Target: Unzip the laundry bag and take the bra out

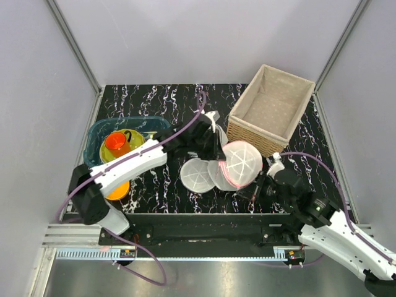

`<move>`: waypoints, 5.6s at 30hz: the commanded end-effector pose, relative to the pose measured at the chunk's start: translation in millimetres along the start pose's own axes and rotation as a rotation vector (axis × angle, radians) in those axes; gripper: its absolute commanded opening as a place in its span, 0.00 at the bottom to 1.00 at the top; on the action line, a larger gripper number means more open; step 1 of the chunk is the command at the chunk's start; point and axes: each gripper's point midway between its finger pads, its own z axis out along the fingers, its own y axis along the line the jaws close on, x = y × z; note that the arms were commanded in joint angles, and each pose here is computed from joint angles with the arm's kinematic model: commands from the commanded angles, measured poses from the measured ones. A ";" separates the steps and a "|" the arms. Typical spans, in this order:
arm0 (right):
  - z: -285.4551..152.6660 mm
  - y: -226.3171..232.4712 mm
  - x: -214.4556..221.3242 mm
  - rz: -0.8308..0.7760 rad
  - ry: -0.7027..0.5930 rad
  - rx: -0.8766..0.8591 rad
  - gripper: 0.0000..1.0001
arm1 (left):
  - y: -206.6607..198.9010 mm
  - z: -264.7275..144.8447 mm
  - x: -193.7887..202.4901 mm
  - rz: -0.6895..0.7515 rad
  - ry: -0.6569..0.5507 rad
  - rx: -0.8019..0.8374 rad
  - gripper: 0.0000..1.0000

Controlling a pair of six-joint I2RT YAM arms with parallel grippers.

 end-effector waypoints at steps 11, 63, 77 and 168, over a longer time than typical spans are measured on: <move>42.2 30.6 -20.5 0.051 -0.041 -0.067 0.00 | -8.7 -62.0 -30.2 -0.087 -0.195 0.000 0.78; 26.9 -10.4 -27.5 0.085 -0.154 0.057 0.00 | -16.3 -0.2 -51.1 -0.202 -0.169 0.067 0.74; 39.5 -8.3 -18.4 0.095 -0.109 0.024 0.00 | -44.5 27.1 17.1 -0.078 0.011 0.112 0.77; -14.7 -71.8 5.6 0.136 -0.133 0.169 0.00 | 12.0 2.8 -23.6 -0.192 -0.128 -0.011 0.00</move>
